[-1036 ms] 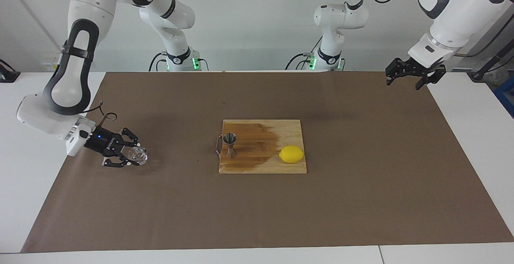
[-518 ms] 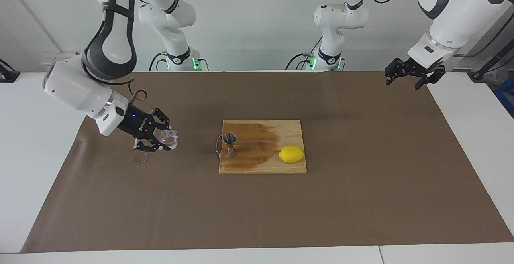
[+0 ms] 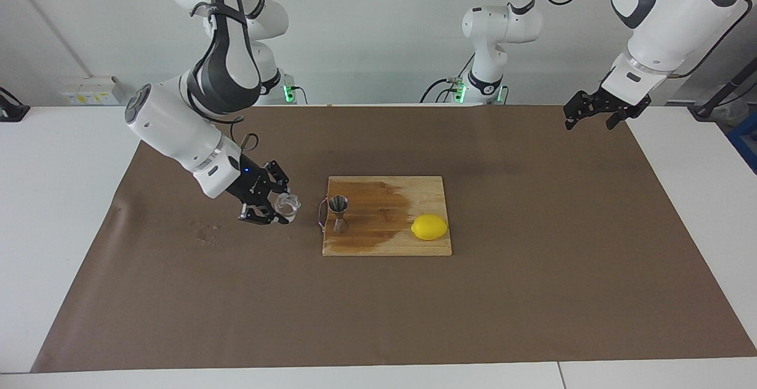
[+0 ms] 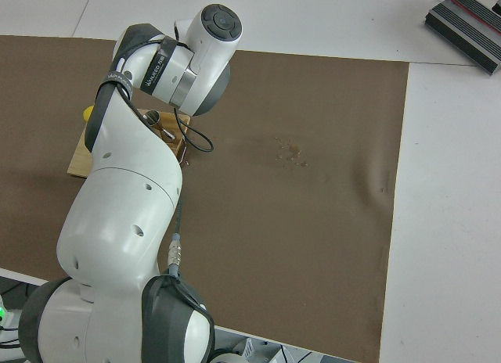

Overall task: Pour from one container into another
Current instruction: 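Carry the clear glass with the right gripper above the metal cup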

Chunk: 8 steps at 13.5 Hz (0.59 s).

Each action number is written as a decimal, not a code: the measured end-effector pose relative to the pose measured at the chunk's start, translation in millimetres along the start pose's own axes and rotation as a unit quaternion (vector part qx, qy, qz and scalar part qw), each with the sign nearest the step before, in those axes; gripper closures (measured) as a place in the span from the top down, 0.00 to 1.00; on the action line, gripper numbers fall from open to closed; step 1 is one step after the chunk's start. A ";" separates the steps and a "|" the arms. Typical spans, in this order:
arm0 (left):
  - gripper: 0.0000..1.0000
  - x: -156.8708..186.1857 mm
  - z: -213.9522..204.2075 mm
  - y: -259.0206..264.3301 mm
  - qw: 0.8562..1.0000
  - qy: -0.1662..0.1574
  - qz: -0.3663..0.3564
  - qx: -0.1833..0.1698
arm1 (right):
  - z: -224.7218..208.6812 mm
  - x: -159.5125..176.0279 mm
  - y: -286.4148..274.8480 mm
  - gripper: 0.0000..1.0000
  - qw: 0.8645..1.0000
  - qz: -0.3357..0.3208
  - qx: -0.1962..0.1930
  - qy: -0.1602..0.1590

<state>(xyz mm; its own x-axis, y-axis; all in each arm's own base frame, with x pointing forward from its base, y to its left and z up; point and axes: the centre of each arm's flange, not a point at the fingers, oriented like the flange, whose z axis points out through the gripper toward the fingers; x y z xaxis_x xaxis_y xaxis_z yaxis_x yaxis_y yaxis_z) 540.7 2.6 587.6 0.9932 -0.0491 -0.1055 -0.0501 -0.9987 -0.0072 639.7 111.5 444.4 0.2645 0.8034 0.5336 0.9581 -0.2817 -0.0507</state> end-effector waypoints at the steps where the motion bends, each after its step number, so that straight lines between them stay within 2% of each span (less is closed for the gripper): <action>1: 1.00 0.6 -0.5 -0.1 1.000 0.003 -0.004 0.000 | 4.8 6.5 -4.1 0.48 1.000 0.002 0.001 -0.010; 6: 1.00 0.5 -0.5 0.0 1.000 0.003 -0.008 0.000 | 25.9 34.4 -23.9 0.48 0.998 0.010 0.002 -0.062; 8: 1.00 -4.4 3.5 0.1 1.000 -0.020 -0.010 -0.001 | 33.3 43.8 -31.6 0.48 0.997 0.015 0.001 -0.082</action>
<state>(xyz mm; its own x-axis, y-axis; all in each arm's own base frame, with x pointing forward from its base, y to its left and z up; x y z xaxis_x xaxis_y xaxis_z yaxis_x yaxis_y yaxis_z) 536.0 2.7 584.6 0.9890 -0.0293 -0.1450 -0.0308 -0.9995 -0.0076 624.7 173.1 441.2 0.3073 0.8692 0.3873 0.9496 -0.3065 -0.0657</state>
